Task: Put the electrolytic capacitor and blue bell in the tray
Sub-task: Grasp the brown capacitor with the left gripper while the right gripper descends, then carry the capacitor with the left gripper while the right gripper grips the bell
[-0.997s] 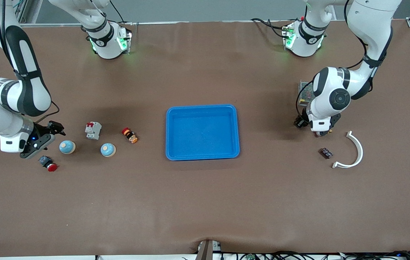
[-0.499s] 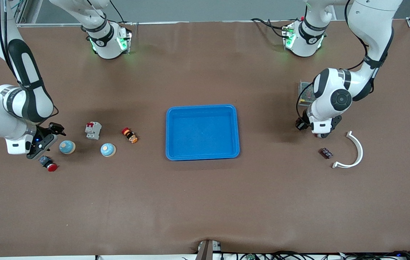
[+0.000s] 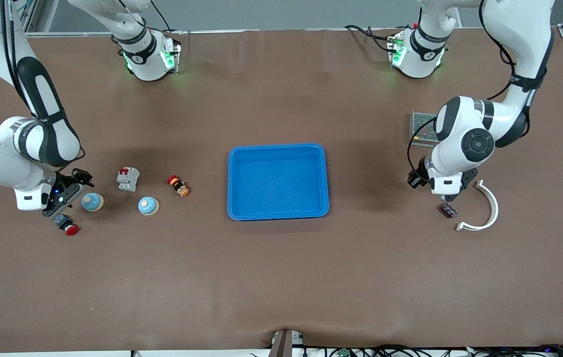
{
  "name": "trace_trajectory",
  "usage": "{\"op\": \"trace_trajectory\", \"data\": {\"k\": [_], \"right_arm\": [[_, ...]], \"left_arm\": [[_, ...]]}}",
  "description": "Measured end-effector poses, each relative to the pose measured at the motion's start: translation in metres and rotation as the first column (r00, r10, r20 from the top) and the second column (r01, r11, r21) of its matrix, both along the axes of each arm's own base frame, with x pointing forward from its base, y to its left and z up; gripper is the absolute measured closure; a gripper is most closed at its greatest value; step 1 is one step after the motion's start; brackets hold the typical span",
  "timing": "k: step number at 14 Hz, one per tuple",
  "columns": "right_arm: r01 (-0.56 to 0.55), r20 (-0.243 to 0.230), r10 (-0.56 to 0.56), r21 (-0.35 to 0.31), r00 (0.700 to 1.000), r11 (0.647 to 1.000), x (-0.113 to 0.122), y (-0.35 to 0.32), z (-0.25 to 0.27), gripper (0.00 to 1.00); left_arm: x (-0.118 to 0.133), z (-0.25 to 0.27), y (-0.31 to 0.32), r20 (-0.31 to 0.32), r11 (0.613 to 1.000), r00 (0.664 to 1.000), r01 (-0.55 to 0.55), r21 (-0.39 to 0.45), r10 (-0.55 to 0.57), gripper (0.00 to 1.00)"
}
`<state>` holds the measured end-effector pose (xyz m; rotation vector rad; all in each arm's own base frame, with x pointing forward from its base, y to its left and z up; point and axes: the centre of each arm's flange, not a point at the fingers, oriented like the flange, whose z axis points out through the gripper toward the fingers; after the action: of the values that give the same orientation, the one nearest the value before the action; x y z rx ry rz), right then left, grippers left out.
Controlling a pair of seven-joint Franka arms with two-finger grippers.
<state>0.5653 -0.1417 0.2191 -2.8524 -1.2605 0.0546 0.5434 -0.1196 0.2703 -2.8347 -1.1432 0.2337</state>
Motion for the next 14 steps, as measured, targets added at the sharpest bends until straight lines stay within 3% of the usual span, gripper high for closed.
{"op": "trace_trajectory", "data": {"k": [5, 10, 14], "right_arm": [[-0.009, 0.007, 0.009, -0.007, 1.0, 1.0, 0.0, 0.005, -0.016, 0.0], [-0.009, 0.008, 0.009, -0.013, 1.0, 1.0, -0.001, 0.004, -0.03, 0.0], [-0.009, 0.013, 0.01, -0.015, 1.0, 1.0, 0.0, 0.004, -0.032, 0.0]], "left_arm": [[0.018, 0.059, -0.053, -0.019, 1.0, 1.0, -0.012, 0.025, 0.012, 0.69], [0.003, 0.067, -0.133, 0.001, 0.998, 0.999, -0.042, 0.044, 0.042, 0.69], [-0.015, 0.041, -0.197, -0.013, 0.987, 0.99, -0.135, 0.082, 0.137, 0.69]]}}
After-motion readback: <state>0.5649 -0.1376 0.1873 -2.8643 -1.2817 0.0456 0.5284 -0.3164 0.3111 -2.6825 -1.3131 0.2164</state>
